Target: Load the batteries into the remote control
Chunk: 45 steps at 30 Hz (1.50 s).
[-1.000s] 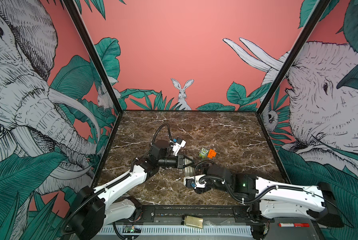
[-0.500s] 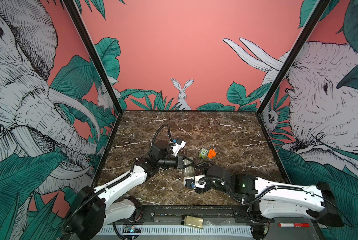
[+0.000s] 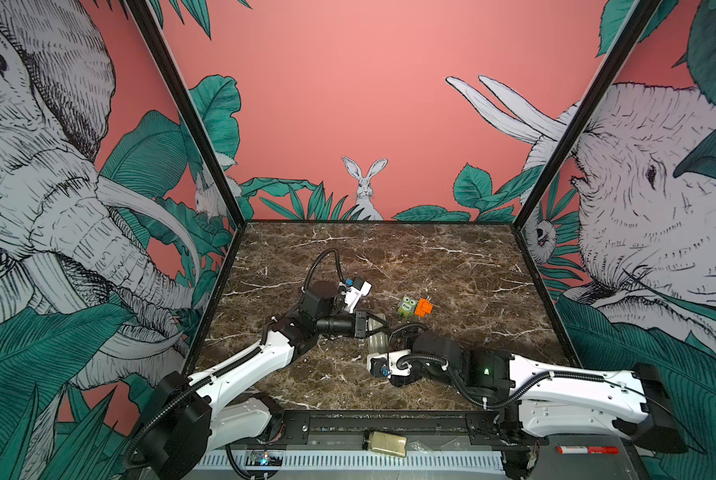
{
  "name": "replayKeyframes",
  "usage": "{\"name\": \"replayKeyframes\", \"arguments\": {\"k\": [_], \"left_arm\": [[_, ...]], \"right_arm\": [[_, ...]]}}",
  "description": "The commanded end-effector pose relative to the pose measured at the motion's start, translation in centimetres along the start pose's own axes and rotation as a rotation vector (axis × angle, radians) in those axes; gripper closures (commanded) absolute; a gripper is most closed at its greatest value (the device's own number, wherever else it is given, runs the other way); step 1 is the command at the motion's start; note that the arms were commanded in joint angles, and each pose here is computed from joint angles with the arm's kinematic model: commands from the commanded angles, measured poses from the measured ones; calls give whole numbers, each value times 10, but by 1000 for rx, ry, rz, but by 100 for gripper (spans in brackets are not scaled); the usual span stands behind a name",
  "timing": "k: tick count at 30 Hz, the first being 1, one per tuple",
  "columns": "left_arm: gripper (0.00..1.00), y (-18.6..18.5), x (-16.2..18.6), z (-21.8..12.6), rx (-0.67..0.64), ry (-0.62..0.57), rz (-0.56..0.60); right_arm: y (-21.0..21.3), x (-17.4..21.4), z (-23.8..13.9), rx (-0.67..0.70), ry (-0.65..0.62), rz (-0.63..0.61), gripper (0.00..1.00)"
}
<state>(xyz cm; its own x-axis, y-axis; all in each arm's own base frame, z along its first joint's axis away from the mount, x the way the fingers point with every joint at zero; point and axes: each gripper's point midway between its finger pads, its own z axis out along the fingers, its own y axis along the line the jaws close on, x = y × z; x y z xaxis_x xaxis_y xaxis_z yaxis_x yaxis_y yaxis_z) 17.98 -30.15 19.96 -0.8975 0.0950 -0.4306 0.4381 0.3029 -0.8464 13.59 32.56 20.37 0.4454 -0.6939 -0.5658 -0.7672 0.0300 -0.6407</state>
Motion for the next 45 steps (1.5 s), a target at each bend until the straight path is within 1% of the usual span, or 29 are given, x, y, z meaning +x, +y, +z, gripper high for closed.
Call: {"name": "replayKeyframes", "arguments": {"k": [1, 13, 24, 34, 45], "left_arm": [[100, -13, 1, -1, 56, 5, 21], [100, -18, 3, -1, 71, 14, 37], [100, -9, 8, 0, 36, 24, 32], [100, -5, 9, 0, 24, 22, 25], [100, -2, 7, 2, 7, 30, 23]], "right_arm": [[5, 14, 6, 9, 50, -30, 19], [-6, 19, 11, 69, 103, -20, 21], [-19, 21, 10, 129, 138, -15, 22], [-30, 17, 6, 177, 126, 2, 22], [-36, 12, 0, 200, 106, 2, 23]]}}
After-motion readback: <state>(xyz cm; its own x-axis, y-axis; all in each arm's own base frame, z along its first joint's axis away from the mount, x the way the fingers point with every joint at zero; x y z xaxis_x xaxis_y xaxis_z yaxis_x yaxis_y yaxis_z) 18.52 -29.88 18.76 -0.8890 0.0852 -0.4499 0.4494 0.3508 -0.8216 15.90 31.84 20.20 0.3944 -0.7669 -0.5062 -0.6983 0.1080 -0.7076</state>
